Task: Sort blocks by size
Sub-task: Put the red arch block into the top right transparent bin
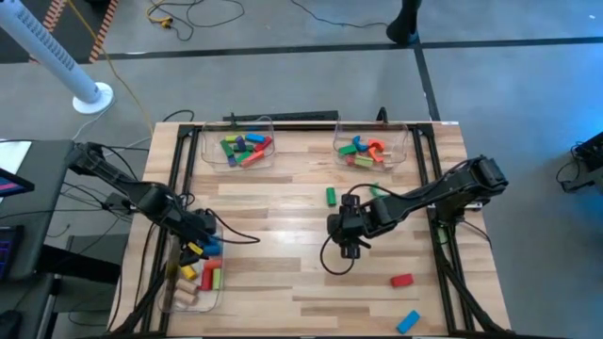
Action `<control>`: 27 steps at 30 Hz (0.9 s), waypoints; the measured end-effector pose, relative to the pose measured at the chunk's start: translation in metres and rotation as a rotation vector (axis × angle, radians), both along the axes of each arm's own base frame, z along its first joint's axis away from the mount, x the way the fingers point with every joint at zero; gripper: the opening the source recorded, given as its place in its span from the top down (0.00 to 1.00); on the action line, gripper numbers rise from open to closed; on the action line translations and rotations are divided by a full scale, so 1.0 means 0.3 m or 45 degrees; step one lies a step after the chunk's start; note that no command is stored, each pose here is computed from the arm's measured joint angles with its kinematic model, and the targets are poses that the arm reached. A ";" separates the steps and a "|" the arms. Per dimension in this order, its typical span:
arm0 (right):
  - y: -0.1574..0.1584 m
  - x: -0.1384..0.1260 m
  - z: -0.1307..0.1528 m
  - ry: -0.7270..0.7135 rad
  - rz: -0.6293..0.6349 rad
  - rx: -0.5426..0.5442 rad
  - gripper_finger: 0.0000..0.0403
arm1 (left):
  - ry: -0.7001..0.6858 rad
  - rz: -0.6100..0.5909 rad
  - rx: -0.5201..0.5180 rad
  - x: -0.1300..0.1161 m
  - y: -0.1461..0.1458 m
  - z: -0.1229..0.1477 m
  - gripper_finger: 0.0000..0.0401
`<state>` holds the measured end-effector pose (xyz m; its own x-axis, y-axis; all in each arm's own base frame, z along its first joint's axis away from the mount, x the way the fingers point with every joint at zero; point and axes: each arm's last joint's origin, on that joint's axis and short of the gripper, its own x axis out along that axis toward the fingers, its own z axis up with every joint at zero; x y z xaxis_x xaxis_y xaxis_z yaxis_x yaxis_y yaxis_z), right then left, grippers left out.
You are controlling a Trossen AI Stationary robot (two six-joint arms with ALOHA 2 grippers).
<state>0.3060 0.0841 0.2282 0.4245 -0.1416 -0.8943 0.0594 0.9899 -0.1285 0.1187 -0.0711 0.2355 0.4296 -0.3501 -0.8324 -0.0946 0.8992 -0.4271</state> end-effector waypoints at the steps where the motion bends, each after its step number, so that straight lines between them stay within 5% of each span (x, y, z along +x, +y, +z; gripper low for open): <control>1: 0.000 -0.006 0.009 -0.010 -0.008 -0.010 0.31 | -0.029 0.004 0.007 0.003 0.000 0.017 0.38; 17: -0.009 -0.202 0.124 0.019 -0.347 -0.303 0.31 | -0.882 -0.137 0.380 0.086 -0.012 0.281 0.38; 27: 0.034 -0.290 0.150 0.008 -0.441 -0.351 0.31 | -0.929 -0.247 0.515 0.144 -0.044 0.264 0.38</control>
<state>0.2190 0.0942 0.2731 0.3049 -0.5083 -0.8054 0.3798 0.8404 -0.3867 0.1621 -0.0844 0.3147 0.8696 -0.2088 -0.4475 0.2507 0.9674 0.0358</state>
